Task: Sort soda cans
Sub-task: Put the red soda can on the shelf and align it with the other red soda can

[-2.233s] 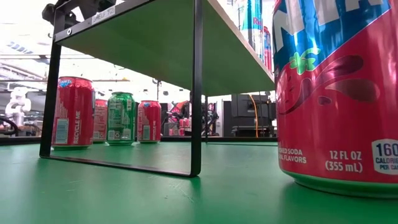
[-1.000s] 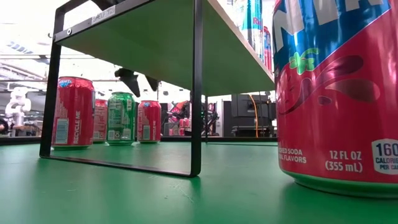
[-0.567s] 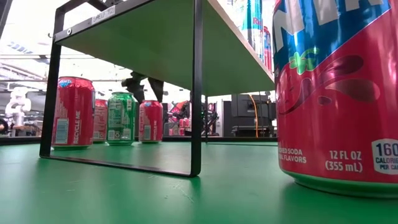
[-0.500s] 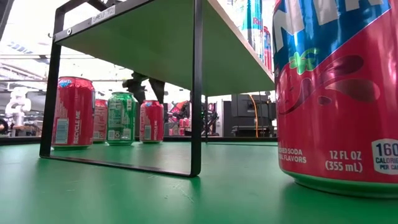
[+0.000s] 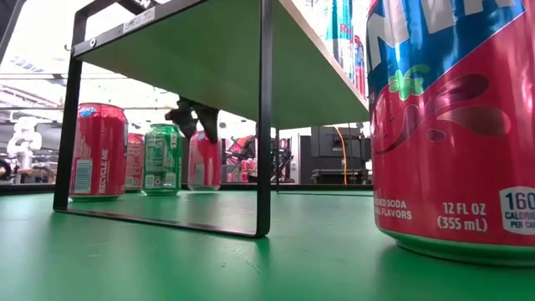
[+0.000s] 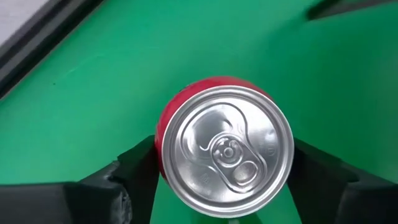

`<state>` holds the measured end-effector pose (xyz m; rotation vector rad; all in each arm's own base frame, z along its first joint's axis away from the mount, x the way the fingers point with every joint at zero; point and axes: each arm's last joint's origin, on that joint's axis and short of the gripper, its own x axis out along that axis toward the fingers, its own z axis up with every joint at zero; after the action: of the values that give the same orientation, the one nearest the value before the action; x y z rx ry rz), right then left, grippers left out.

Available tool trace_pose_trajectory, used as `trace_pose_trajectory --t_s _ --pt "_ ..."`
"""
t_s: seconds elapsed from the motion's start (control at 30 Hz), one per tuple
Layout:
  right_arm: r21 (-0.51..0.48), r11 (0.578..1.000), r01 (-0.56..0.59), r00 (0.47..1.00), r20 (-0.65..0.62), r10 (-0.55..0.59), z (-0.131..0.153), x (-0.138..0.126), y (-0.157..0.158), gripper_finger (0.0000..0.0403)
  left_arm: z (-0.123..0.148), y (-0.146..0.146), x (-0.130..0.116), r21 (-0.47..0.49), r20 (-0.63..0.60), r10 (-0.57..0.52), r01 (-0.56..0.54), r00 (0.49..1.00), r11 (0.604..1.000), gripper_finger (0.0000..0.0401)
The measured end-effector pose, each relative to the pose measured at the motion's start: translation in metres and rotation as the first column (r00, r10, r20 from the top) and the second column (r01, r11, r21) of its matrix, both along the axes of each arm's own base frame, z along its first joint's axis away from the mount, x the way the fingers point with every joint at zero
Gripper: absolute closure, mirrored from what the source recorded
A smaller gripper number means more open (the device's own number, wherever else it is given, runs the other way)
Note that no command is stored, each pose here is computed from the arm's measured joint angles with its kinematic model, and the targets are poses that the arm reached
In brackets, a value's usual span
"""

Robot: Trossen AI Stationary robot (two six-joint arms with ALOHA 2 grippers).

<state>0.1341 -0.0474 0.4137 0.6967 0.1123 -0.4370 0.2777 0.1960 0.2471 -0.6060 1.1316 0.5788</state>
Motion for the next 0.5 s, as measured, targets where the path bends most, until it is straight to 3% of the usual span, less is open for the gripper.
trace_pose_trajectory --t_s 0.3,0.5 --pt "-0.115 0.992 -0.051 0.978 0.195 0.073 0.018 0.031 -0.009 0.0051 0.083 -0.012 -0.010 0.113 0.100 -0.143 0.131 0.985 0.985 0.0131" --pt "-0.184 0.975 -0.121 0.981 0.127 0.146 0.025 0.063 -0.013 0.0051 0.142 -0.024 -0.023 0.258 0.175 -0.280 0.231 0.944 0.938 0.0131"
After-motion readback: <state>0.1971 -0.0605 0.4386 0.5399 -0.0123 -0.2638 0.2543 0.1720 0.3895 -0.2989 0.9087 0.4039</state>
